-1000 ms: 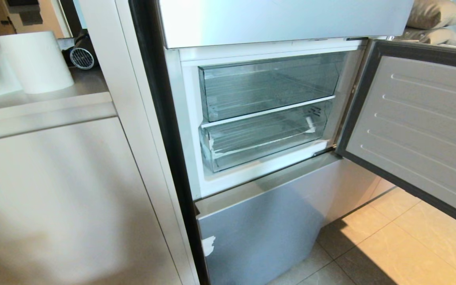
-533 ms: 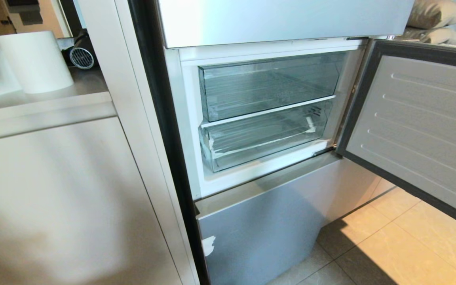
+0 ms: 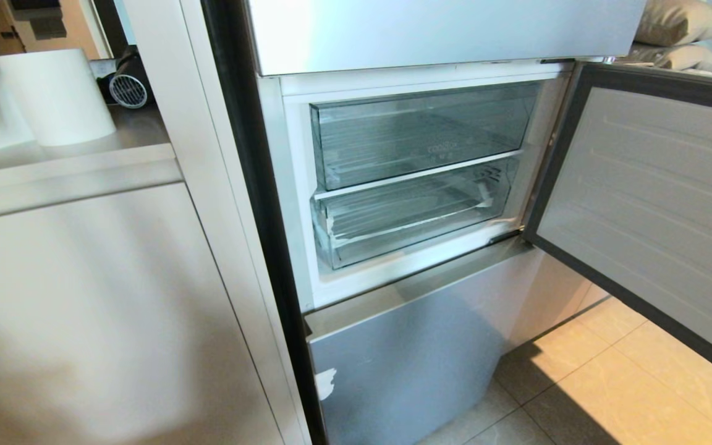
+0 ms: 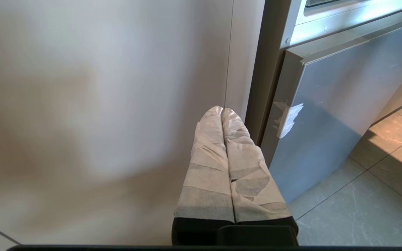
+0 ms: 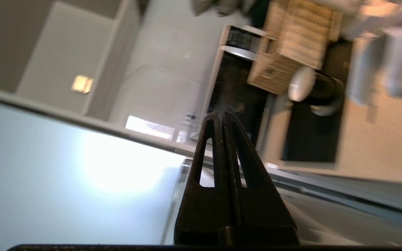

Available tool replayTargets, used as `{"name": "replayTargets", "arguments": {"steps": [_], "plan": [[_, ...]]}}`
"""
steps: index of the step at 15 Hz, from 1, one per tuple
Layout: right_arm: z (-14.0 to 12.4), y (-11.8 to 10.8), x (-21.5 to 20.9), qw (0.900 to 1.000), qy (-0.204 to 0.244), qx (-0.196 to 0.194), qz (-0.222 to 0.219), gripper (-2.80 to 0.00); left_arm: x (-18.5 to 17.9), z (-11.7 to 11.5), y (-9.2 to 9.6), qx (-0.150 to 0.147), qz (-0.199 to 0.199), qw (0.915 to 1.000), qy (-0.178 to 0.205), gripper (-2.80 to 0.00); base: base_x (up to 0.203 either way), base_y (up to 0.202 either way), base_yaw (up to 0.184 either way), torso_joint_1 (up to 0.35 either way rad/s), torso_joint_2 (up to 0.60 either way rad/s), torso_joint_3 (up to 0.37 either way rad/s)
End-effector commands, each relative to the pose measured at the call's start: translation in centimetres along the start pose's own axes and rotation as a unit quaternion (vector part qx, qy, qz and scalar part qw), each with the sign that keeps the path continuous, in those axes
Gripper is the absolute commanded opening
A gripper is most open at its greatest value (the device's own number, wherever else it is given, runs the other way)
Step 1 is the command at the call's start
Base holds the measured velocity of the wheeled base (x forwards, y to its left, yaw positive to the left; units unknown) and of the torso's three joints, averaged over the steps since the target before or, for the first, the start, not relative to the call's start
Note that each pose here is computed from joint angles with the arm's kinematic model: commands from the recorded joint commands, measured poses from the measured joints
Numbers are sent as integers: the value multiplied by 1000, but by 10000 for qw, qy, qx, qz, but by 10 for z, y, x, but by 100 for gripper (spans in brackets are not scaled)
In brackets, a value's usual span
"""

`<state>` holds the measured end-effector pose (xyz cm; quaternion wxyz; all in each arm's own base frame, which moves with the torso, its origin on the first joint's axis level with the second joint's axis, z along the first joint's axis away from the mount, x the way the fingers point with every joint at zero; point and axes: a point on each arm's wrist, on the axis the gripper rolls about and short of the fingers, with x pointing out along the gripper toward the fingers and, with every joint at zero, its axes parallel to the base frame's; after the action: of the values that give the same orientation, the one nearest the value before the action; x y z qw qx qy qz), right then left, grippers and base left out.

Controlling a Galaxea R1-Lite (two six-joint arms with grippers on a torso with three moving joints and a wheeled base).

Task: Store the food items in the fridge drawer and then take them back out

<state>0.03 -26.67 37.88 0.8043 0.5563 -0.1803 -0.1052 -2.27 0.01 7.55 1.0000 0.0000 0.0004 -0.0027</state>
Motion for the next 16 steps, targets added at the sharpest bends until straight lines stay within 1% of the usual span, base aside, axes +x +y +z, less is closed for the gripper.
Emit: {"name": "replayTargets", "arguments": {"steps": [1,2,3,4,5,6,7,8,9,10,12,13,14,16], "plan": [[21,36,3,9966,112,679,445,-280,0,0,0,0,-2,10000,3,-280,0,0,0,0,0,0],[26,44,1,9955,184,679,634,-280,0,0,0,0,-4,10000,3,-280,0,0,0,0,0,0],[26,49,-1,9955,223,495,780,-280,0,0,0,0,-4,10000,3,-280,0,0,0,0,0,0],[28,46,-4,9952,144,464,850,-280,0,0,0,0,4,10000,3,-280,0,0,0,0,0,0],[31,38,-6,9949,-26,426,911,-280,0,0,0,0,-4,10000,3,-280,0,0,0,0,0,0],[34,29,-7,9951,-243,115,951,-280,0,0,0,0,-4,10000,3,-280,0,0,0,0,0,0],[37,16,-9,9929,-587,-175,1021,-280,0,0,0,0,3,10000,3,-280,0,0,0,0,0,0],[40,4,-10,9884,-980,-381,1093,-280,0,0,0,0,-4,10000,3,-280,0,0,0,0,0,0],[43,-6,-11,9850,-1259,-390,1117,-280,0,0,0,0,-4,10000,3,-280,0,0,0,0,0,0],[46,-15,-12,9831,-1435,-278,1106,-280,0,0,0,0,-4,10000,3,-280,0,0,0,0,0,0],[50,-28,-15,9838,-1562,220,851,-280,0,0,0,0,-4,10000,3,-280,0,0,0,0,0,0],[49,-32,-17,9844,-1550,441,708,-280,0,0,0,0,-4,10000,3,-280,0,0,0,0,0,0],[48,-38,-18,9863,-1415,646,544,-280,0,0,0,0,4,10000,3,-280,0,0,0,0,0,0],[46,-61,-19,9857,-1230,1124,246,-280,0,0,0,0,2,10000,3,-280,0,0,0,0,0,0]]}}
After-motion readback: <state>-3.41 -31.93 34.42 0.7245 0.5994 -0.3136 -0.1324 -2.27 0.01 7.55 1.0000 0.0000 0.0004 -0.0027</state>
